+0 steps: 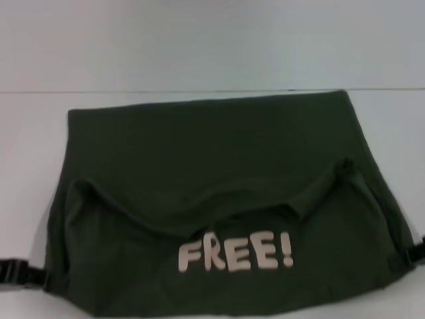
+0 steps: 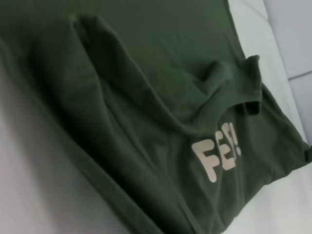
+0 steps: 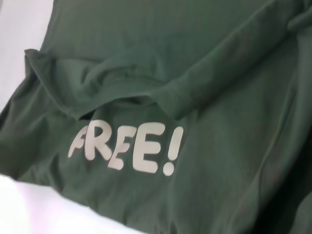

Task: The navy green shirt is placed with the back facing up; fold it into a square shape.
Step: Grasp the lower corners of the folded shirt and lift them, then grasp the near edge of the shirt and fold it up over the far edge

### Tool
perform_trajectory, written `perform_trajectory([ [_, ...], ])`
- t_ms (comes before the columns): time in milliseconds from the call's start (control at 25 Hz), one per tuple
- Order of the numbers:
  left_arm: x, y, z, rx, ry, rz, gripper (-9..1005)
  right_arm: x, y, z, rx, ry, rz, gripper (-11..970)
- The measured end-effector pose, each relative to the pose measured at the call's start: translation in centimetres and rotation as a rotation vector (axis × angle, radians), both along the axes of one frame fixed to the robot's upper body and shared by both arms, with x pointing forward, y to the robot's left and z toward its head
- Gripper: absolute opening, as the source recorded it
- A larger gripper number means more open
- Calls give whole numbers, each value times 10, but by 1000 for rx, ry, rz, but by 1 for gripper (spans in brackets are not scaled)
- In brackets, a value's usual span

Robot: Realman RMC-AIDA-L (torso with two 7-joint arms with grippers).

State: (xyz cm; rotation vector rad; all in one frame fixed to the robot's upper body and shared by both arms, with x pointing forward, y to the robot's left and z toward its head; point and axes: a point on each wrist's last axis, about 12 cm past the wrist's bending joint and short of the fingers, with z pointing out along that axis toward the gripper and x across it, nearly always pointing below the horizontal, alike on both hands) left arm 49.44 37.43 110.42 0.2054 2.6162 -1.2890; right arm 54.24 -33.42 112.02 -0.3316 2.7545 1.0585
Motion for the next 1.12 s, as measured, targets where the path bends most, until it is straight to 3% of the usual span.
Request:
perform_trajectory([
  [240, -17, 14, -3, 15, 23, 29, 7, -20, -15, -7, 51, 21, -24, 20],
  [920, -22, 23, -12, 70, 47, 86, 8, -26, -29, -12, 48, 12, -98, 20],
  [1120, -24, 20, -11, 50, 34, 53, 9, -28, -29, -12, 60, 4, -76, 21],
])
